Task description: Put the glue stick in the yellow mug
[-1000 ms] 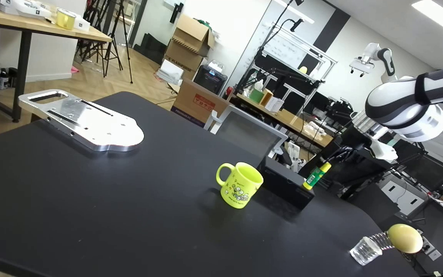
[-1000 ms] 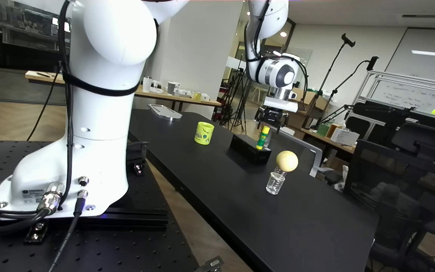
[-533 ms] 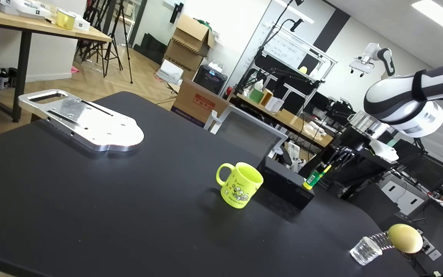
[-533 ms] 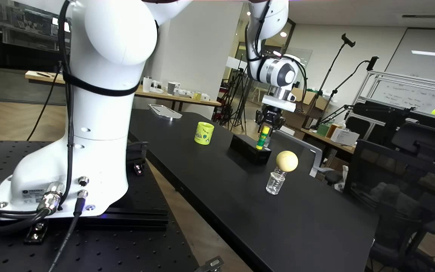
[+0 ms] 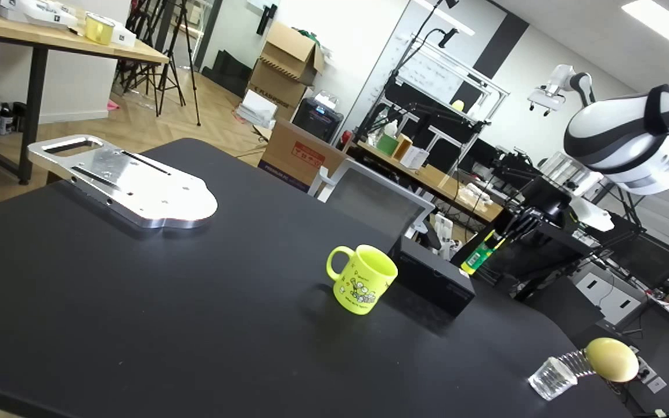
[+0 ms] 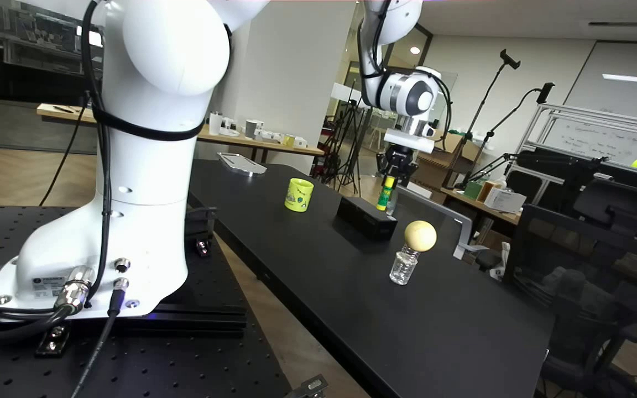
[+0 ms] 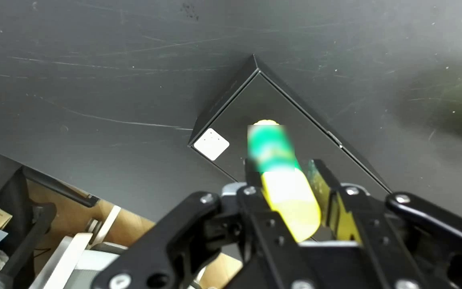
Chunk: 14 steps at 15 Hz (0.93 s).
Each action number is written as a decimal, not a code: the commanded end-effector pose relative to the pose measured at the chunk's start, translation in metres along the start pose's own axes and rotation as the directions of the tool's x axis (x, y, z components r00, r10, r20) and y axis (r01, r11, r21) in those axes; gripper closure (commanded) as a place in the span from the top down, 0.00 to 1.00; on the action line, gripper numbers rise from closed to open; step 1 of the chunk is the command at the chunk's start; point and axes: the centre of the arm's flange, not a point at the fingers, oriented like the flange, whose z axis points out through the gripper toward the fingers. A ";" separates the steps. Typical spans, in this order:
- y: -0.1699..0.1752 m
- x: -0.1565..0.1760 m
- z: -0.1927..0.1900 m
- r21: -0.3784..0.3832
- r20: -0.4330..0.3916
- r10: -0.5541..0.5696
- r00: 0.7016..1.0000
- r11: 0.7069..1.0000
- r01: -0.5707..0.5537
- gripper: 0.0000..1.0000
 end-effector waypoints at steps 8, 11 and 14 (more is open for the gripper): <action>-0.145 -0.053 -0.090 0.012 0.040 -0.341 0.939 0.940 0.341 0.09; -0.187 -0.059 -0.094 0.018 0.058 -0.443 0.895 0.896 0.443 0.09; -0.192 -0.046 -0.085 0.030 0.066 -0.445 0.893 0.895 0.444 0.34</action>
